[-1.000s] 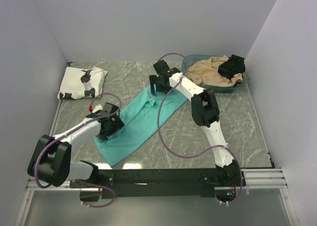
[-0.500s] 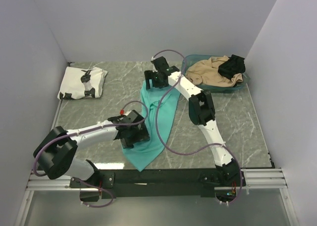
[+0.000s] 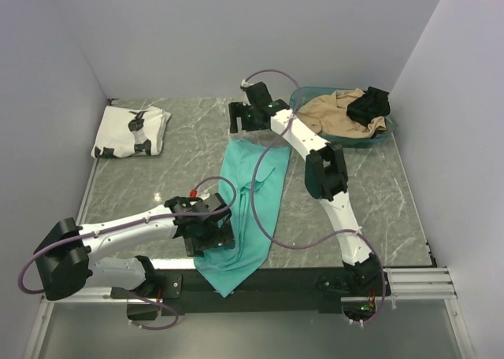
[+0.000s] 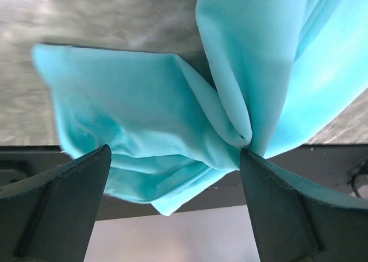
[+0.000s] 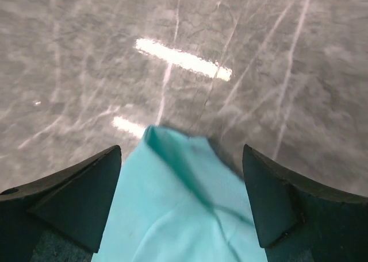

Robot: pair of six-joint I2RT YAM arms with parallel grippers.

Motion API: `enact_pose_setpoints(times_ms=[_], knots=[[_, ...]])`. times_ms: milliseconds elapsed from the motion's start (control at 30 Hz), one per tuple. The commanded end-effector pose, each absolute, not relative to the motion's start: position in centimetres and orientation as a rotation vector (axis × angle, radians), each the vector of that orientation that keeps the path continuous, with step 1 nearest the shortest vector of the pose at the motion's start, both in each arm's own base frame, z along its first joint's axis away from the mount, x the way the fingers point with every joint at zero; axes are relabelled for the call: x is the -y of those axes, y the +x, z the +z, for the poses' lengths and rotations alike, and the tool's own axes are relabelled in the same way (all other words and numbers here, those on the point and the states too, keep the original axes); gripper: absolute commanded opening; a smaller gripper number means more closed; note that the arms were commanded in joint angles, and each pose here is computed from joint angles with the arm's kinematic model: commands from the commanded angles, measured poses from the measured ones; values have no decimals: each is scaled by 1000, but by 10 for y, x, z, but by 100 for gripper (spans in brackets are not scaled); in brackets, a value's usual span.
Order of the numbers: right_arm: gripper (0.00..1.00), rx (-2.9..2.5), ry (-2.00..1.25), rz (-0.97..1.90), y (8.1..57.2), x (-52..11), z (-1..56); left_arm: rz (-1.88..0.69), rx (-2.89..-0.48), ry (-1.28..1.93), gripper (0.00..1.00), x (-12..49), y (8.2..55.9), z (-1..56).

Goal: Fold and stack the t-shirts
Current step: Fold the tshirt

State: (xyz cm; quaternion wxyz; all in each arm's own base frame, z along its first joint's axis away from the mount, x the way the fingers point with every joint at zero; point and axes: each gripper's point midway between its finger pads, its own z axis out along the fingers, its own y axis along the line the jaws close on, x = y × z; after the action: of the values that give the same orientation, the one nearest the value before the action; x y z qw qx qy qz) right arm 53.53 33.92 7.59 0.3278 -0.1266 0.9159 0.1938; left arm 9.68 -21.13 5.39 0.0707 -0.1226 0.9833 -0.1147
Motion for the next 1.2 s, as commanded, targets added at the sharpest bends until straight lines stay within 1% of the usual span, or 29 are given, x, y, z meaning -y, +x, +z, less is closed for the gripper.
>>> enact_pose_setpoints(times_ms=[0, 33, 67, 167, 200, 267, 300, 333, 400, 500, 600, 767, 867, 1033, 1100, 1167], knots=[[92, -2249, -296, 514, 523, -330, 180, -280, -2878, -422, 100, 203, 110, 69], [92, -2237, -276, 492, 513, -322, 200, -253, -2865, -423, 99, 200, 112, 70], [92, -2244, -232, 410, 510, -310, 201, -216, -2850, -450, 100, 196, 115, 70], [92, -2321, -132, 325, 469, -287, 191, -125, -2769, -491, 100, 179, 129, 80], [92, -2367, -92, 317, 444, -275, 178, -116, -2729, -518, 99, 174, 138, 86], [92, -2356, -68, 347, 422, -277, 171, -129, -2682, -565, 100, 164, 148, 95], [92, -2389, -51, 353, 398, -271, 157, -126, -2661, -585, 99, 159, 153, 96], [92, -2379, -45, 369, 390, -273, 155, -115, -2627, -605, 100, 152, 158, 99], [92, -2412, -58, 368, 359, -277, 140, -123, -2577, -665, 100, 138, 168, 105], [92, -2458, -98, 344, 324, -284, 118, -149, -2526, -692, 99, 128, 178, 112], [92, -2522, -89, 366, 300, -287, 94, -128, -2450, -766, 99, 118, 188, 118], [92, -2569, -76, 354, 291, -285, 68, -257, -2450, -778, 99, 139, 196, 118], [92, -2584, -76, 278, 295, -277, 60, -349, -2491, -711, 99, 155, 194, 109], [92, -2581, -82, 281, 296, -278, 60, -302, -2646, -681, 99, 144, 158, 74], [92, -2576, -80, 289, 298, -279, 59, -326, -2720, -672, 99, 144, 139, 61], [92, -2576, -78, 300, 298, -279, 58, -413, -2743, -632, 100, 154, 131, 58]])
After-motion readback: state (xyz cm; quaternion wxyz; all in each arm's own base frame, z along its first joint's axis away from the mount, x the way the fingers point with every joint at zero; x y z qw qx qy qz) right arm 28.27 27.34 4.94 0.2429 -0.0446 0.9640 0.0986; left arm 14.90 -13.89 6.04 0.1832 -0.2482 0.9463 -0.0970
